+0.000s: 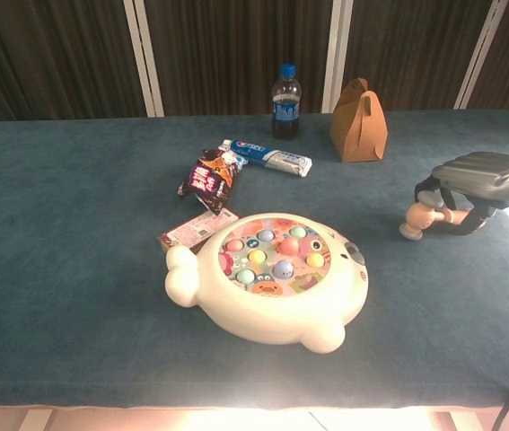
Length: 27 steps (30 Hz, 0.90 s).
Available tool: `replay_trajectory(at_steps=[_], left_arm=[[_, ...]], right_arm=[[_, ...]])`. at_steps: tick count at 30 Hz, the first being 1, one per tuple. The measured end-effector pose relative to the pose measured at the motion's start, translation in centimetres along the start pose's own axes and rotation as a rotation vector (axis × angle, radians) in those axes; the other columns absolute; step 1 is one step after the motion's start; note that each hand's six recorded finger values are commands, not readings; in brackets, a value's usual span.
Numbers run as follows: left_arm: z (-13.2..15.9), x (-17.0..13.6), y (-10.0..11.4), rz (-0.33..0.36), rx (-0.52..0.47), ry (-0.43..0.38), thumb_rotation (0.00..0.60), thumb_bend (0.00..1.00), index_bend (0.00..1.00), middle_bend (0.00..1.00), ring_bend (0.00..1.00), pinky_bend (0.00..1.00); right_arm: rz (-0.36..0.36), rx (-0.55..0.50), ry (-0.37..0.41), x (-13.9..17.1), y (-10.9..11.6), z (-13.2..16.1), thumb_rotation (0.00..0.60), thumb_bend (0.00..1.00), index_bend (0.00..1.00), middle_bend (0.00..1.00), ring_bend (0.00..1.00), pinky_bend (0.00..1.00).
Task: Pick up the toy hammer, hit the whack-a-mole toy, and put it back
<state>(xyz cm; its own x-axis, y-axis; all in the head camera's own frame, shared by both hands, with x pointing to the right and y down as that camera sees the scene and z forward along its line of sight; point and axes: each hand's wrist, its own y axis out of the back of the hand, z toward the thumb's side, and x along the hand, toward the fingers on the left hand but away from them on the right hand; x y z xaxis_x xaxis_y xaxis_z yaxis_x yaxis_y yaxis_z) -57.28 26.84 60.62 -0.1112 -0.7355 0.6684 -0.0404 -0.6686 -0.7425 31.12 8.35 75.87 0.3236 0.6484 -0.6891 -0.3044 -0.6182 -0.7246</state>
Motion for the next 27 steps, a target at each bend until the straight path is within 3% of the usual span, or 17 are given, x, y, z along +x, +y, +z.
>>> replay_trajectory(at_steps=[21,27], left_arm=[[-0.04,0.01,-0.08,-0.001,-0.012,-0.002,0.600,0.11,0.01,0.00,0.00,0.08],[-0.13,0.06,-0.11,-0.003,-0.011,0.001,0.600,0.11,0.01,0.00,0.00,0.08]], right_arm=[[0.010,0.007,-0.009,0.14,-0.27,-0.09,0.600,0.40,0.42,0.37,0.41,0.65],[0.002,0.007,-0.010,0.19,-0.32,-0.11,0.600,0.35,0.38,0.35,0.35,0.64]])
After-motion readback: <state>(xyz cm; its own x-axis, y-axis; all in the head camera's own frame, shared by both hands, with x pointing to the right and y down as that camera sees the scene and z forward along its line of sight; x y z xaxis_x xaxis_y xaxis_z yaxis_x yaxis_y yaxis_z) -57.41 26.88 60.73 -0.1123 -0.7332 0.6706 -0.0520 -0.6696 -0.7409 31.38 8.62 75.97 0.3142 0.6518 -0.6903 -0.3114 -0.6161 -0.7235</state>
